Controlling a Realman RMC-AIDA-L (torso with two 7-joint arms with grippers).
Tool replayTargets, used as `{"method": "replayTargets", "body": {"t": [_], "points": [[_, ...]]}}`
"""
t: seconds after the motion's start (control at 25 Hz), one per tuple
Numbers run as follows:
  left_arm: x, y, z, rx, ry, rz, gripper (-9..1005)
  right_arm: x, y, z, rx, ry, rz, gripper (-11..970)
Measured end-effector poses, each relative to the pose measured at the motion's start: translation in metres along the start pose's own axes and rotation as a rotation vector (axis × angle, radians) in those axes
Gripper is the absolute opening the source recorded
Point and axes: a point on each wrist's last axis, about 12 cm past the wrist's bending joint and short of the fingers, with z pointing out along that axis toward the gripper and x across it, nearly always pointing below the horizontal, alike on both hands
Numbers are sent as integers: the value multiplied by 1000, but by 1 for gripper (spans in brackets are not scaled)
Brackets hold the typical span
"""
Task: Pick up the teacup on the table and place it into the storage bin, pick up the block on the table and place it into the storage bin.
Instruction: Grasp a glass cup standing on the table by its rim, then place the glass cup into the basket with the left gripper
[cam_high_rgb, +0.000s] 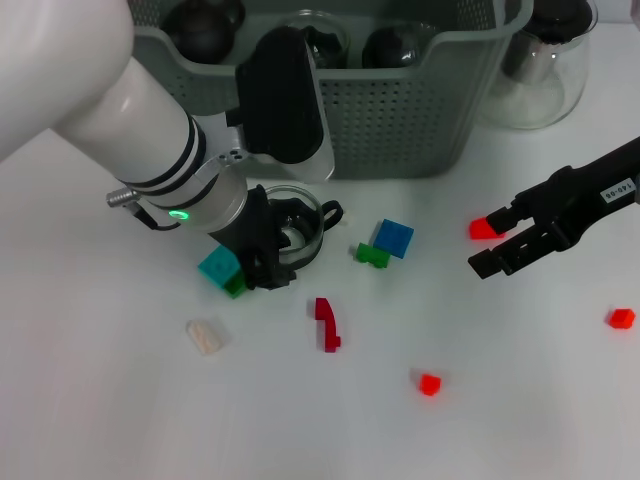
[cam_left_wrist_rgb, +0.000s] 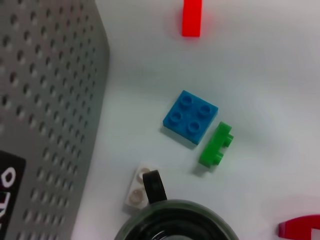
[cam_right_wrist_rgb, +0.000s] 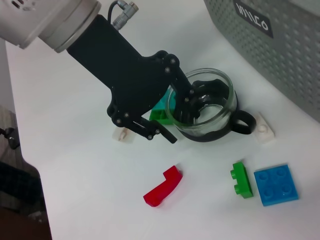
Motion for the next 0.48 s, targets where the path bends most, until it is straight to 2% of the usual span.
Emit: {"method": "replayTargets", "body": {"t": [0.44,0.48], "points": [[-5,0,-4,-18,-23,-28,260,2,-2,-2,8,0,5,897],[-6,-1,-6,-21,-28,-31,194,2,-2,-3,9,0,4,897]]}}
